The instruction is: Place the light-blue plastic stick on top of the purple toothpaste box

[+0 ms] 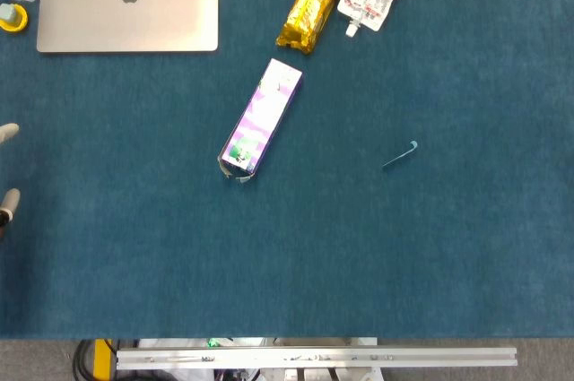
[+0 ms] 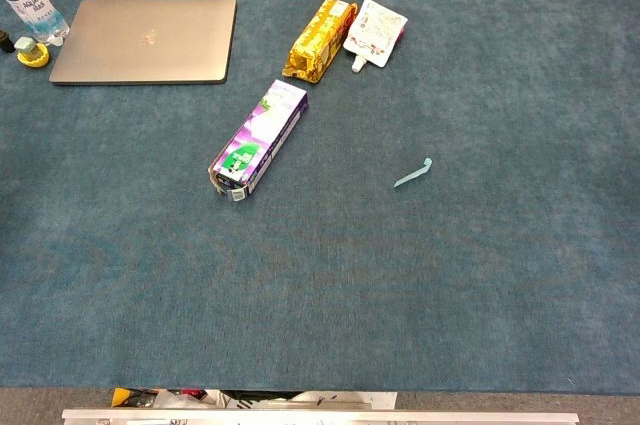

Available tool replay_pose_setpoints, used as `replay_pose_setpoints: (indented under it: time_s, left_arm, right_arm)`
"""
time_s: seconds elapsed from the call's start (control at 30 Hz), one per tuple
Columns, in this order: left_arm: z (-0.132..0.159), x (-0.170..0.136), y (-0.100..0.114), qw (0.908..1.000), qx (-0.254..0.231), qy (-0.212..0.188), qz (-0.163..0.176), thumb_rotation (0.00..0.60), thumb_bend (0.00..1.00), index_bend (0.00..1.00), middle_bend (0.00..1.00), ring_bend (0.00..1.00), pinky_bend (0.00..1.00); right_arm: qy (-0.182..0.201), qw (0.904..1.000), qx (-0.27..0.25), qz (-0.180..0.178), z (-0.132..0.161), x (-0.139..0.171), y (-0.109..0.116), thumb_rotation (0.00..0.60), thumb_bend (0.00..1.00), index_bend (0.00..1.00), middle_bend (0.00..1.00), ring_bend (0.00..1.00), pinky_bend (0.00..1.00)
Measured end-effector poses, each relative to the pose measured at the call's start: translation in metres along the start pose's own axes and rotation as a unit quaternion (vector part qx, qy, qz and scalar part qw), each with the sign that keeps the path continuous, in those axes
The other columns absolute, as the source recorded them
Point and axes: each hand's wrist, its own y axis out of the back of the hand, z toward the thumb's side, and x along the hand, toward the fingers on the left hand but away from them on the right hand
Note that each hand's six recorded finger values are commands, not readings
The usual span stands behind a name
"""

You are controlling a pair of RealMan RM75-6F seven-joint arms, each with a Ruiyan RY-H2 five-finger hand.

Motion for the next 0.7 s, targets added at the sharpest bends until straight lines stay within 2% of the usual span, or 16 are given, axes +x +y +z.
replay_pose_setpoints:
  time_s: [0.17, 0.4, 0.5, 0.53, 0.63, 0.7]
  left_arm:
    - [0.001, -0.001, 0.0, 1.0, 0.0, -0.001, 0.0, 0.6, 0.26, 0.21, 0.14, 0.14, 0.1]
    - [0.002, -0.003, 0.001, 1.0, -0.002, -0.001, 0.004, 0.6, 0.26, 0.21, 0.14, 0.14, 0.1]
    - [0.004, -0.003, 0.001, 1.0, -0.002, -0.002, 0.004, 0.6, 0.26, 0.21, 0.14, 0.14, 0.1]
    - [0.004, -0.004, 0.001, 1.0, -0.002, -0.002, 0.004, 0.6, 0.26, 0.21, 0.14, 0.14, 0.1]
    - [0.003, -0.006, 0.001, 1.0, -0.004, 0.0, 0.007, 0.6, 0.26, 0.21, 0.14, 0.14, 0.1]
    - [0.002, -0.007, 0.001, 1.0, -0.006, 0.001, 0.007, 0.6, 0.26, 0.21, 0.14, 0.14, 0.1]
  right_arm:
    - [0.012, 0.9999, -0.006, 0.0, 0.006, -0.003, 0.0, 0.6, 0.41, 0.45, 0.56, 0.47, 0.63]
    - [0.057, 0.9979, -0.024, 0.016, 0.027, -0.019, 0.0, 0.6, 0.41, 0.45, 0.58, 0.49, 0.61]
    - [0.074, 0.9963, -0.019, 0.04, 0.037, -0.031, -0.006, 0.6, 0.4, 0.45, 0.68, 0.63, 0.65]
    - [0.08, 0.9956, -0.015, 0.047, 0.041, -0.036, -0.008, 0.6, 0.39, 0.45, 0.75, 0.72, 0.71]
    - [0.1, 0.9925, 0.003, 0.07, 0.057, -0.055, -0.016, 0.6, 0.39, 0.45, 0.92, 0.89, 0.85]
    - [0.109, 0.9907, 0.01, 0.081, 0.069, -0.069, -0.022, 0.6, 0.38, 0.48, 0.98, 0.96, 0.9]
